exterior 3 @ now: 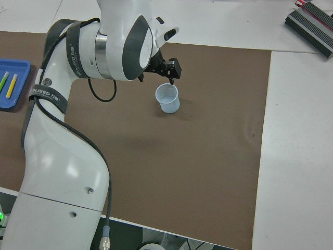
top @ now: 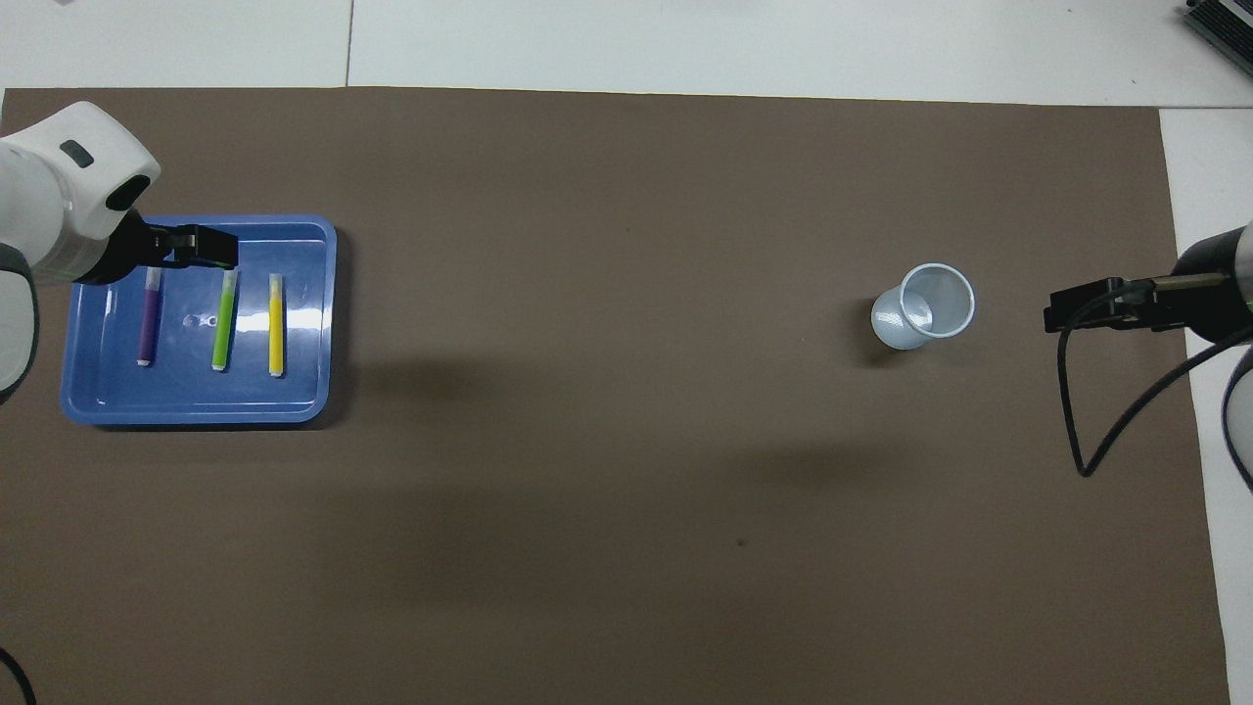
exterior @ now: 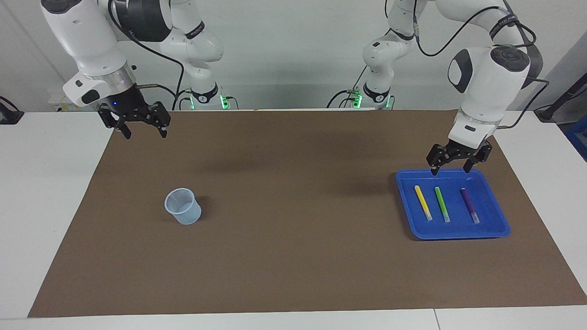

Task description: Right arm passes pens to left for tray arrangement

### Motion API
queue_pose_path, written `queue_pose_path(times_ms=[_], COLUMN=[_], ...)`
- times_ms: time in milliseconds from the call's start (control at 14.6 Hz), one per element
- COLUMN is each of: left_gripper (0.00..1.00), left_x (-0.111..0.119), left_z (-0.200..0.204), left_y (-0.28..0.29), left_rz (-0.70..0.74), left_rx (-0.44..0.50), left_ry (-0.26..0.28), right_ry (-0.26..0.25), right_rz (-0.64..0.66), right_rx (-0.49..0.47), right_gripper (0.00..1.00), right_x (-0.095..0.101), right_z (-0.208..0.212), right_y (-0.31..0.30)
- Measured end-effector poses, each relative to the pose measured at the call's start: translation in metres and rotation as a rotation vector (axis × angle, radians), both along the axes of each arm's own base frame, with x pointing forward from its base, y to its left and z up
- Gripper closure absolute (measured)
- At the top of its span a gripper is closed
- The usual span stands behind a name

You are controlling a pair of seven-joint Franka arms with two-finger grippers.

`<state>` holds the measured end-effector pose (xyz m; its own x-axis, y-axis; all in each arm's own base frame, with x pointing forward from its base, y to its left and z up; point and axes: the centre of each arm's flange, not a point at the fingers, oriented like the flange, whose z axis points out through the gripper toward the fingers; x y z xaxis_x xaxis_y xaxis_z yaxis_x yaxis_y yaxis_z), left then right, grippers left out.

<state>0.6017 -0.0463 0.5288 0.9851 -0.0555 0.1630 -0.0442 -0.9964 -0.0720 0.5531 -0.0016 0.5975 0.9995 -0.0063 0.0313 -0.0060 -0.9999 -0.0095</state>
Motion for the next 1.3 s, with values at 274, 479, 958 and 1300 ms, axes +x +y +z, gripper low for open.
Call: queue_pose_path(times_ms=[274,479,958,1300], left_gripper=[0.0,0.0,0.0,0.0], left_x=[-0.003,-0.003,-0.004,-0.008], left_z=[0.003,0.003,0.004,0.014], left_y=[-0.005,-0.004,-0.005,-0.002], left_rz=[-0.006,-0.006,-0.005,0.015], left_rx=[0.006,0.006,0.013,0.041], left_ry=[-0.005,-0.004,-0.003,-0.012], right_ry=[0.0,0.0,0.001,0.001], right_rz=[0.0,0.0,-0.001,-0.007], right_rx=[0.0,0.0,0.0,0.0], right_gripper=[0.0,0.0,0.0,0.0], right_x=[0.0,0.0,0.0,0.0], right_z=[0.0,0.0,0.0,0.0], right_y=[0.0,0.0,0.0,-0.004])
